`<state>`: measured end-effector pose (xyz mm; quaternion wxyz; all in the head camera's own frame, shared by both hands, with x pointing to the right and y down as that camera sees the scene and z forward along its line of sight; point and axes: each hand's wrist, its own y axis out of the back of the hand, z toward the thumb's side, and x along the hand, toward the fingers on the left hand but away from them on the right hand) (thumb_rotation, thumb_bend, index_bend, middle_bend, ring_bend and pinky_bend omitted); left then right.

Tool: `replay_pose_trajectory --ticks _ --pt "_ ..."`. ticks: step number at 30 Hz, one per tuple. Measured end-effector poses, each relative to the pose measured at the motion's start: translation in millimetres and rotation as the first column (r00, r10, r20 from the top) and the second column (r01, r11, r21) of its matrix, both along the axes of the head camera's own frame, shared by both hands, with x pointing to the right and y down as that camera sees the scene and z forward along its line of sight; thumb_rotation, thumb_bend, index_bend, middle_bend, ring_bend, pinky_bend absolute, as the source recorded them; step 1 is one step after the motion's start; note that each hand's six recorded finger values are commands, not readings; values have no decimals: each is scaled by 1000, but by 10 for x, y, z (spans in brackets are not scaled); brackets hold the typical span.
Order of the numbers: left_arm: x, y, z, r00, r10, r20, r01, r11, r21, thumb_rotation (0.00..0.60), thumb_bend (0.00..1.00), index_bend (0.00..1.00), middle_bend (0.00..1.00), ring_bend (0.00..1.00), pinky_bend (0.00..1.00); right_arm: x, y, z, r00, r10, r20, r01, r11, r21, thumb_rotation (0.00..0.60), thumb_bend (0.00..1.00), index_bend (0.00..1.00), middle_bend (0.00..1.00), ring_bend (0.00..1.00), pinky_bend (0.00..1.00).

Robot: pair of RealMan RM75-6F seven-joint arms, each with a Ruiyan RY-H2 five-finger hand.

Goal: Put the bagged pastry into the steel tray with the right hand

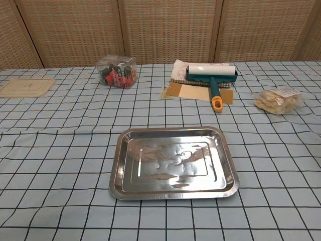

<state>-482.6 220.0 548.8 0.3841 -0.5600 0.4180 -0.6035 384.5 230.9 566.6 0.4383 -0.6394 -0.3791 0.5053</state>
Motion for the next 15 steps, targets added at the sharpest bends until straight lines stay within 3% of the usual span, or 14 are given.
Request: replay_pose_trajectory --ticks 15 --pt "-42 -18 -13 1000 -15 1 15 1000 7 600 0 0 0 0 0 -9 -11 16 1000 0 2 0 1000 -9 600 134 67 0 0 0"
